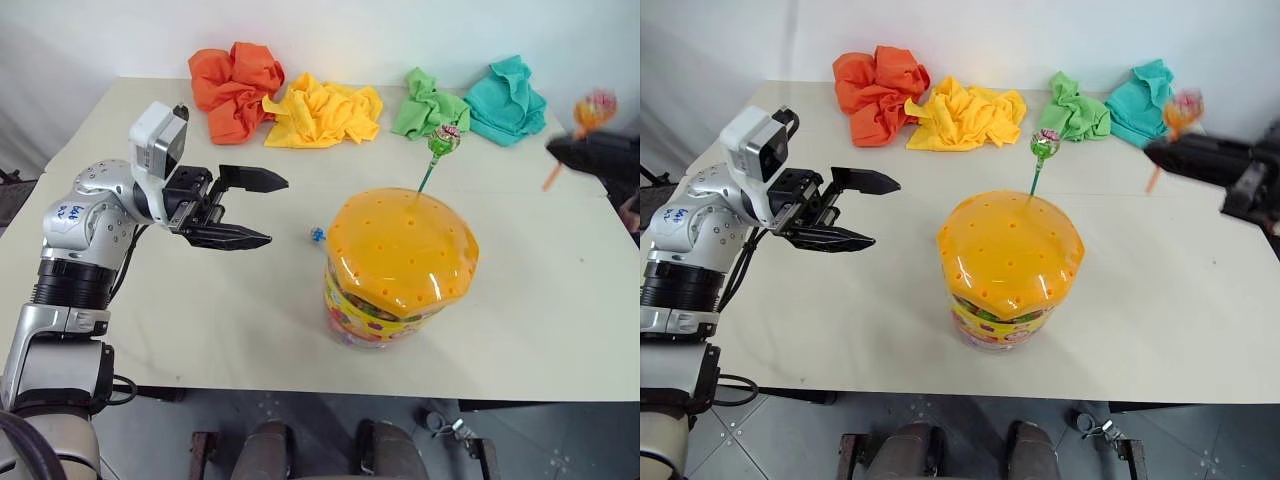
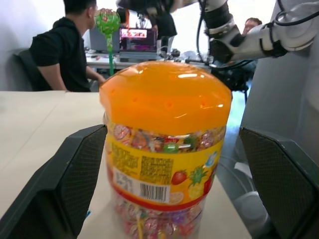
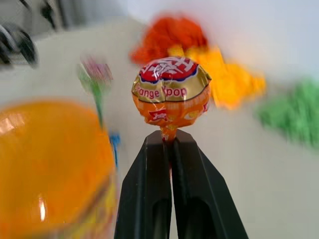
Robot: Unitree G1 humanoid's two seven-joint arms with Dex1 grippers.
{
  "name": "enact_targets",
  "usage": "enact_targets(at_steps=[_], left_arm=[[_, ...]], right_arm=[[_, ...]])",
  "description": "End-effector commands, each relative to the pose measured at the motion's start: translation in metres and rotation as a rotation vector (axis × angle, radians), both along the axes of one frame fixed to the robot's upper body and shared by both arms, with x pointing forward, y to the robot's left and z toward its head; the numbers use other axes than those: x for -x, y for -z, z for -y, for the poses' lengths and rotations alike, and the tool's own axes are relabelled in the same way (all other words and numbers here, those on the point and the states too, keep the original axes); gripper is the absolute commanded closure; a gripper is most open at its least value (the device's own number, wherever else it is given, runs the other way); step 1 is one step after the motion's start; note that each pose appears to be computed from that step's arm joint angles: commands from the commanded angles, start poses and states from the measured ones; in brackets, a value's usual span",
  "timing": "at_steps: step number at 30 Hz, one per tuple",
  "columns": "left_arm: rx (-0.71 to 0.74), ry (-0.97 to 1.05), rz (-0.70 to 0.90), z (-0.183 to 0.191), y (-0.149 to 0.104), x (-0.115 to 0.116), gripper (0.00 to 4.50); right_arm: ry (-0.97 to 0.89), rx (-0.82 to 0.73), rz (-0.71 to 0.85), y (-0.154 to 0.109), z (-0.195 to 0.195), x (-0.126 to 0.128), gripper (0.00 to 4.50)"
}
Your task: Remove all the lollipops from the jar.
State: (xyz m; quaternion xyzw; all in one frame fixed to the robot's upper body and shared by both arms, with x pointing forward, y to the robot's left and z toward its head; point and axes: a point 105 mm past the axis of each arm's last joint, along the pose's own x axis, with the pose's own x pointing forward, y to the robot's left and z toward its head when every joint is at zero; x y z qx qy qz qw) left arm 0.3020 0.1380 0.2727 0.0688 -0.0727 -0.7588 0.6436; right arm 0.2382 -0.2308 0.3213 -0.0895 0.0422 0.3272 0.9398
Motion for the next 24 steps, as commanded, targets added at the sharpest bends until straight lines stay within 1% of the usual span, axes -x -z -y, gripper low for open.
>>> enact_targets(at_steps=[1,3,6,8,11,15,19,22,24], left_arm=[[-0.056,0.062,0.064,-0.013,-0.003,0.013,0.0],[-0.067,0.026,0.062,-0.021,-0.001,0.011,0.0],[-0.065,-0.013,0.074,-0.029,-0.004,0.009,0.0],[-0.059,-0.035,0.086,-0.032,-0.006,0.008,0.0],[-0.026,-0.074,0.11,-0.04,-0.018,0.006,0.0],[-0.027,-0.07,0.117,-0.041,-0.027,0.015,0.0],[-0.035,-0.077,0.115,-0.043,-0.027,0.019,0.0],[-0.032,-0.075,0.114,-0.042,-0.028,0.021,0.0],[-0.03,-0.075,0.114,-0.042,-0.028,0.023,0.0]], right_arm=[[0.102,-0.024,-0.01,0.018,0.019,0.015,4.49],[0.155,-0.033,-0.108,0.05,0.028,0.019,4.49],[0.193,-0.06,-0.175,0.08,0.031,0.022,4.49],[0.209,-0.082,-0.199,0.092,0.032,0.023,4.49],[0.208,-0.113,-0.269,0.119,0.026,0.024,4.49],[0.261,-0.12,-0.379,0.16,0.028,0.017,4.49],[0.264,-0.112,-0.416,0.18,0.027,0.009,4.49],[0.282,-0.107,-0.429,0.187,0.032,0.003,3.77],[0.267,-0.11,-0.426,0.187,0.03,0.003,3.1]])
